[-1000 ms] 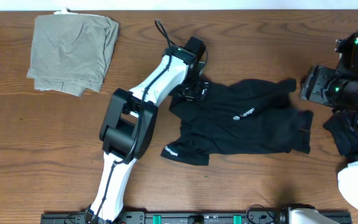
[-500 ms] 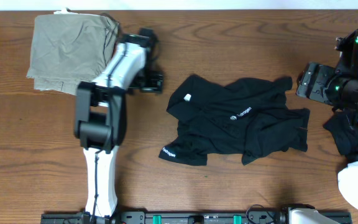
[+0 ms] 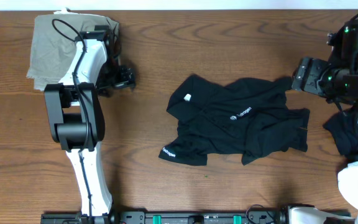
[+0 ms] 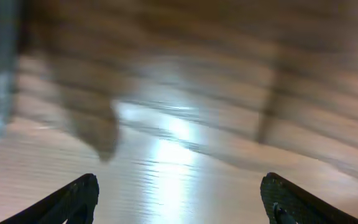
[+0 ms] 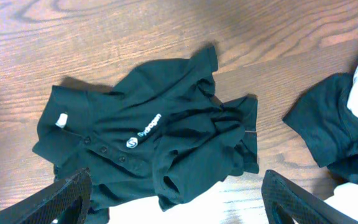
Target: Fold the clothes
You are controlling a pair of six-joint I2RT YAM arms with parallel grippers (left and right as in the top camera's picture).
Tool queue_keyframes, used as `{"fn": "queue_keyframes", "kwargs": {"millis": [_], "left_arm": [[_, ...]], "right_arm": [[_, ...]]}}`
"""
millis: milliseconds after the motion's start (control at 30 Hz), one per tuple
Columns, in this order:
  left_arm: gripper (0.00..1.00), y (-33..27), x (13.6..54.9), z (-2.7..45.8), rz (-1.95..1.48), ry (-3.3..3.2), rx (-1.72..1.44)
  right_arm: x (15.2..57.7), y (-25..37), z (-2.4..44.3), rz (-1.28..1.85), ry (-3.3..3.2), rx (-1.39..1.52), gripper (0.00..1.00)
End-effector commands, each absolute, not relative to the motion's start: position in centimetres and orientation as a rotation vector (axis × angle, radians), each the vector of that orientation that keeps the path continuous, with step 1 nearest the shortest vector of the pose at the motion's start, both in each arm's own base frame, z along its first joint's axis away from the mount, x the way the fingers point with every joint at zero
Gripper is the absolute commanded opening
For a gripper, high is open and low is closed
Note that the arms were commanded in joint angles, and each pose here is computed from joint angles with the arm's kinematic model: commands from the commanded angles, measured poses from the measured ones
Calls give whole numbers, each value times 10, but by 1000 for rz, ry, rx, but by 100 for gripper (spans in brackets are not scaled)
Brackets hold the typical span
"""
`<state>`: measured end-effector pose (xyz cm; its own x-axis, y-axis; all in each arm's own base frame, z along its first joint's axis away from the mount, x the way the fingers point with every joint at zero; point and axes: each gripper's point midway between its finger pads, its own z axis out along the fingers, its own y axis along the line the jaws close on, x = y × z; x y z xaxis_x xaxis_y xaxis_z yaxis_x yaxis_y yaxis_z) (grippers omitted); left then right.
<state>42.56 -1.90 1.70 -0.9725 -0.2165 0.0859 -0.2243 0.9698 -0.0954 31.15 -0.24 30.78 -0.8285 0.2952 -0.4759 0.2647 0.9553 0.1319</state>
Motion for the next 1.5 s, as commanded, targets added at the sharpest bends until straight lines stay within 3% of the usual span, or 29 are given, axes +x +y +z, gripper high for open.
{"fn": "queue_keyframes", "kwargs": {"millis": [0,133,267,367,400,633,867,1100,1467], "left_arm": [[85,-72,434,76,445,-3151,160],[81,-128,423,102,528,-3181,-67],[49,-181,403,98,501,-3148,-261],[10,-203,392,90,376,-3161,-272],[6,-209,389,89,328,-3172,-268],[6,-260,385,82,198,-3282,-397],[6,-295,383,42,205,-3272,-432],[6,-307,396,5,223,-3286,-441],[6,-297,404,-12,140,-3299,-431]], "right_arm": [[317,-4,306,73,2606,381,85],[320,0,301,96,2625,377,85],[322,3,298,123,2637,371,85],[323,3,297,123,2641,372,83],[323,3,297,123,2642,372,83],[323,4,297,125,2642,371,81],[322,4,296,127,2646,371,80],[322,4,296,127,2646,371,78],[322,4,296,126,2646,371,78]]}}
